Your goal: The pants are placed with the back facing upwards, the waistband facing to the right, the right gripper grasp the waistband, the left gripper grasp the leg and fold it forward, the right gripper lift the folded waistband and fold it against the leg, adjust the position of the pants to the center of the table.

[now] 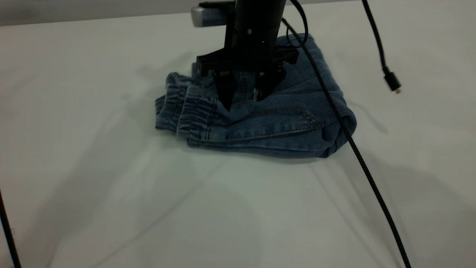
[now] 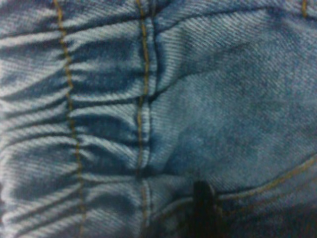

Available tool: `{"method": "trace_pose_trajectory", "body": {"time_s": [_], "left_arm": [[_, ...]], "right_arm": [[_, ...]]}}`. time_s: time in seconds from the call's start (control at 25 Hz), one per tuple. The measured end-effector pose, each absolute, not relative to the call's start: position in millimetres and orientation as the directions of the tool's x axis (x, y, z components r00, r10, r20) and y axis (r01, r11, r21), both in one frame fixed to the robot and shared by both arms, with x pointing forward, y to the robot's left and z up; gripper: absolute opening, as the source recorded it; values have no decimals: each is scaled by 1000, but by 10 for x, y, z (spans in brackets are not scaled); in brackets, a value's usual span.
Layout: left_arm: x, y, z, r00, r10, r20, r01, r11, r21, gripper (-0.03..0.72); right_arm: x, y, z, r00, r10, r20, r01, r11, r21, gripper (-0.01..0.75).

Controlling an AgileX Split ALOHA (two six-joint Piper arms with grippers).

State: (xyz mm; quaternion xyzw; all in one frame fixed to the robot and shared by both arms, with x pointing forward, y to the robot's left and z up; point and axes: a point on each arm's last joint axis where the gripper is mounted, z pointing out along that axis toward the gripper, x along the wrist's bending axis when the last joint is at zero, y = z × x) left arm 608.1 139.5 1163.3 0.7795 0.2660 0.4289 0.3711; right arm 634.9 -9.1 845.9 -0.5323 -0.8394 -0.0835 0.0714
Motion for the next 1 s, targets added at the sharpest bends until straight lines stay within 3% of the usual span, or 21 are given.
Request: {"method": "trace_pose_trajectory", "body": {"time_s": [0.28, 0.48, 1.0], "left_arm": [[6081, 1395, 11634, 490, 733, 471, 95, -583, 807, 326], [6082, 1394, 11638, 489, 734, 472, 92, -581, 808, 326], [5860, 1500, 11885, 482, 738, 473, 93, -580, 809, 326]], "right_arm": [[6133, 92, 8444, -575, 806, 142, 816, 578, 27, 427], [6118, 57, 8487, -527, 840, 131, 846, 533, -11, 427], [6105, -8, 9841, -573, 813, 100, 801, 531, 275, 422]]}}
